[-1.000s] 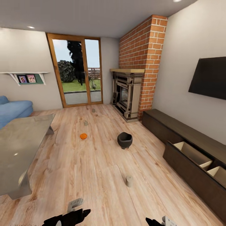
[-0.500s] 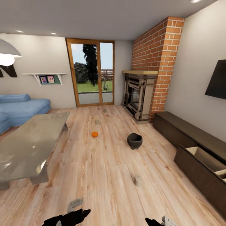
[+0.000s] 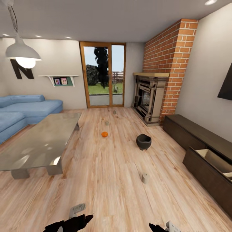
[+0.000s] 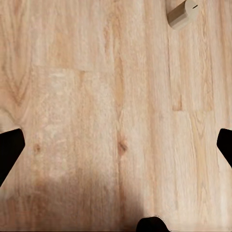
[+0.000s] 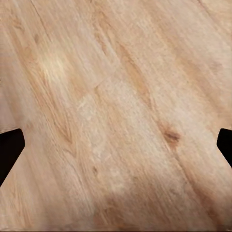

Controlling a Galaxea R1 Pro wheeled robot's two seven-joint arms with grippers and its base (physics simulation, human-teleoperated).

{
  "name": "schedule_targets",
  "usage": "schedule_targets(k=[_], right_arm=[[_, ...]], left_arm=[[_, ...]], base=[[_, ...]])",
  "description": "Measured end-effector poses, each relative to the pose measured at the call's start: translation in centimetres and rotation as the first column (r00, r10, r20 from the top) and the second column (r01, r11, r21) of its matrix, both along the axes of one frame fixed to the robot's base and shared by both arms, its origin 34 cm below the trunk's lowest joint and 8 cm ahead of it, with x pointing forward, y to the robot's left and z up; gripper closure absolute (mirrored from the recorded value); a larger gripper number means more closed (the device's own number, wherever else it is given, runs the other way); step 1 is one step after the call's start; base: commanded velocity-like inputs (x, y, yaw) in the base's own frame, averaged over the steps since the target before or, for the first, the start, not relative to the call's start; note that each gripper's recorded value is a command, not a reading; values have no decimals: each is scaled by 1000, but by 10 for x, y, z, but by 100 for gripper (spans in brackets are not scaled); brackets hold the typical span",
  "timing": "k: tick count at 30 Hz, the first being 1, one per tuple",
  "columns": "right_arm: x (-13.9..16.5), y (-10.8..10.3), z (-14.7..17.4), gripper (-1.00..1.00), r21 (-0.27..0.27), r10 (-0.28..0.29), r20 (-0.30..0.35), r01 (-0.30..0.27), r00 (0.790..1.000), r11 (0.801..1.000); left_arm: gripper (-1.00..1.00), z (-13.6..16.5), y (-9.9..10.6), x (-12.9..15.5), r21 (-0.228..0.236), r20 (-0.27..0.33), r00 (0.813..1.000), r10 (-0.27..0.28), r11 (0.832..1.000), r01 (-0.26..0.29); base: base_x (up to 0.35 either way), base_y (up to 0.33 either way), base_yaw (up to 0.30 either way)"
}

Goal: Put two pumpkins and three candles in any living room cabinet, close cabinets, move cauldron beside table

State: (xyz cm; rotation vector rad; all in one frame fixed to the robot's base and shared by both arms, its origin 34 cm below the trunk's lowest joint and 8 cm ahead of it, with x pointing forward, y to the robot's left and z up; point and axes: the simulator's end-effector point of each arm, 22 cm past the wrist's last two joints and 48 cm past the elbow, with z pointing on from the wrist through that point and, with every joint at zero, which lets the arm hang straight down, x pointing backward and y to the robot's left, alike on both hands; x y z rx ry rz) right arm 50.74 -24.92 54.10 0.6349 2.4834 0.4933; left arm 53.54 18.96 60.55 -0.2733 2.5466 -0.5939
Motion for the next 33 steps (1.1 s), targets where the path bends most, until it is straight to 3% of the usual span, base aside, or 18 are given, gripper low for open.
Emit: schedule_targets(k=[17,33], right_arm=[[-1,-1,0,-100,-2,-1,-3,1,1000,1000],[-1,0,0,-100,-3,-2,-3,2,1000,1000]], left_arm=[[-100,0,0,0,-2,-1,1000,3,1000,-3],[-100,-4,1,-4,-3,-13,1000,4,1000,-5]], base=[[-260,0,272],[-30,0,274]])
